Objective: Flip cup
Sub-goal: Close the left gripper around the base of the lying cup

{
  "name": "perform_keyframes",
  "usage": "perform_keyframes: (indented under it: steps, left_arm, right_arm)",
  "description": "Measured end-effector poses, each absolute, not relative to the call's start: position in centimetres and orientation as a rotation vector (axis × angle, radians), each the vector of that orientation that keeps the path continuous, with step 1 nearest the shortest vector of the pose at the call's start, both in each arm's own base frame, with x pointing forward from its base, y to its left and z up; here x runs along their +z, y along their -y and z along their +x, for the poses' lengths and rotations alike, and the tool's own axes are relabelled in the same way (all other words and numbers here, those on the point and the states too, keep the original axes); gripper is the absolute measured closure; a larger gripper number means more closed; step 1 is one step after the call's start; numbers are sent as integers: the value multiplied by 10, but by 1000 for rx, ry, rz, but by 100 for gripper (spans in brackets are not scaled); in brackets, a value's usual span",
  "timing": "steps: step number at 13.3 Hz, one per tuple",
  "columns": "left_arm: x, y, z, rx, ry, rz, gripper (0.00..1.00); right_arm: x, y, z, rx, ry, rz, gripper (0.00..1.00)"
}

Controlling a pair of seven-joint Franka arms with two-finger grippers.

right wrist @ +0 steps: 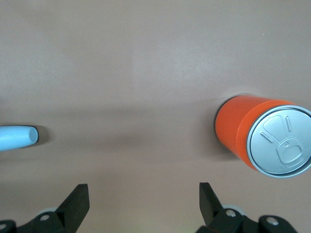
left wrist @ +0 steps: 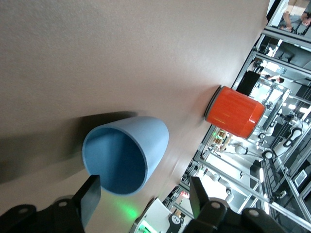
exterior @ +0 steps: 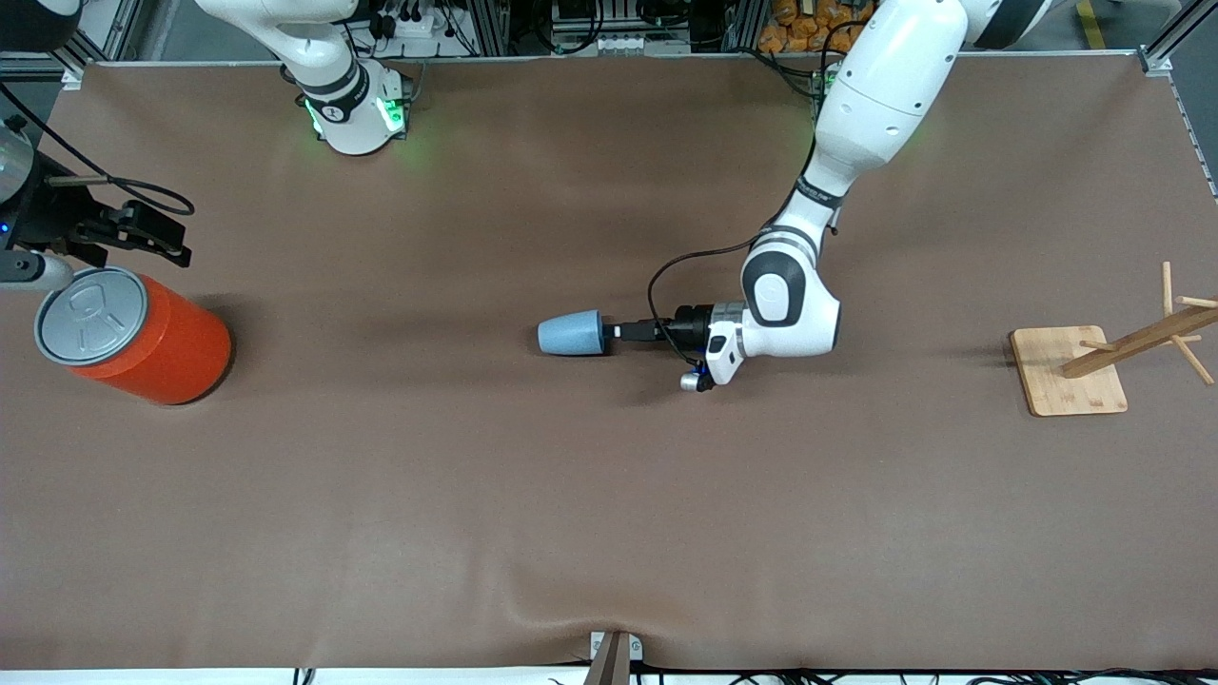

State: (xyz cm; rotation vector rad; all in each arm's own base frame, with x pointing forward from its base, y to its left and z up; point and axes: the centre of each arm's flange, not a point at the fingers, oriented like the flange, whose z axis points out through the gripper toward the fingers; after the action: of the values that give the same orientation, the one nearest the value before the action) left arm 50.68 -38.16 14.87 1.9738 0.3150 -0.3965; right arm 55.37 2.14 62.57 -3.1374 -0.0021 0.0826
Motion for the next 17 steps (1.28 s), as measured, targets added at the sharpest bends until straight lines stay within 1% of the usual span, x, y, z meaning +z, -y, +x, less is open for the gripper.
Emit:
perform_keyframes:
  steps: [3, 6, 8, 9, 13, 14, 16, 17]
  left_arm:
    - [141, 392, 497, -399, -316, 1975, 19]
    - [134, 393, 495, -398, -336, 1964, 20]
    - [134, 396, 496, -391, -339, 1954, 22]
    - [133, 398, 497, -389, -340, 1951, 28]
    - [126, 416, 491, -381, -377, 1931, 32]
    - [127, 418, 491, -379, -392, 1918, 38]
    - [127, 421, 490, -375, -416, 1902, 64]
    - [126, 421, 490, -371, -426, 1900, 75]
  right_arm:
    - [633, -11, 549, 108, -4, -3137, 0]
    - [637, -7, 549, 100, -20, -3136, 0]
    - [637, -7, 549, 98, -26, -3122, 0]
    - [637, -6, 549, 98, -32, -3111, 0]
    - [634, -1, 551, 100, -47, -3095, 0]
    - [631, -2, 553, 108, -47, -3094, 0]
    - [627, -2, 557, 107, -44, -3094, 0]
    - [627, -2, 558, 95, -43, -3097, 0]
